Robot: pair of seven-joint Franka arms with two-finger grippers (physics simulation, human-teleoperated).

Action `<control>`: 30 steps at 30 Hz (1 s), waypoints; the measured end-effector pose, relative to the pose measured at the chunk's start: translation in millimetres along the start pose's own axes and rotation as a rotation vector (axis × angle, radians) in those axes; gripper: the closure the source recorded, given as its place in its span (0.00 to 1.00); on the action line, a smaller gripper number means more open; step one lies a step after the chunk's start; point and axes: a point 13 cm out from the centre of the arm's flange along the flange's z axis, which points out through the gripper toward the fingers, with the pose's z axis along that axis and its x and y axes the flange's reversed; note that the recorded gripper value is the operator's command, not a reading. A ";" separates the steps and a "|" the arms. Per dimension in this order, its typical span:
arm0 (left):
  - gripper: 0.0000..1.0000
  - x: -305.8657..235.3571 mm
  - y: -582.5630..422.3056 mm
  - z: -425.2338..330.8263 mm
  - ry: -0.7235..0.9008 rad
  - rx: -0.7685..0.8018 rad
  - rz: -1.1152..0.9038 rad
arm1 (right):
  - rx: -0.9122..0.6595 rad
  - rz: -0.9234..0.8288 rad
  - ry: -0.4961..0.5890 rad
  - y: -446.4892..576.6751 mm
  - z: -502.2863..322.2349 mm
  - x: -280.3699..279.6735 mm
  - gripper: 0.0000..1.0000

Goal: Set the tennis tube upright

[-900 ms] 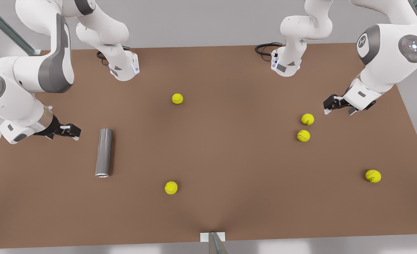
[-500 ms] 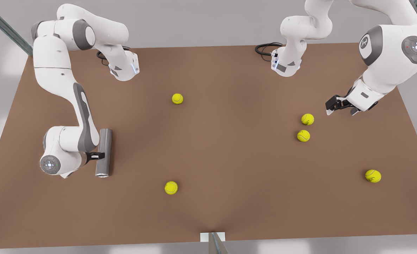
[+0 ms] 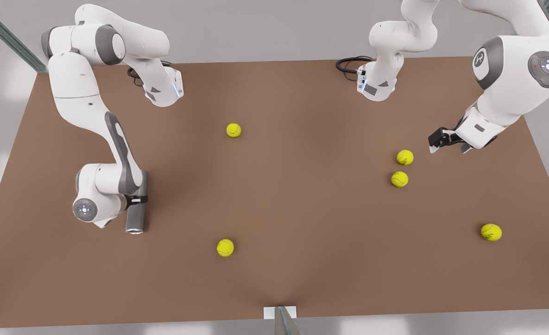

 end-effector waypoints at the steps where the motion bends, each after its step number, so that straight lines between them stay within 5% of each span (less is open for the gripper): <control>1: 0.00 -0.1 -0.3 0.5 0.001 0.000 0.001 | 0.000 -0.003 0.002 0.3 1.3 0.5 0.00; 22: 0.00 0.4 -9.4 5.0 0.013 0.000 0.017 | -0.015 0.014 0.065 -0.6 48.1 3.8 0.00; 26: 0.00 0.3 -11.1 6.2 0.015 0.000 0.020 | -0.017 0.018 0.069 -0.2 51.0 3.8 0.35; 30: 0.00 0.3 -12.8 6.2 0.016 0.000 0.023 | -0.020 0.016 0.059 2.7 46.2 1.0 0.39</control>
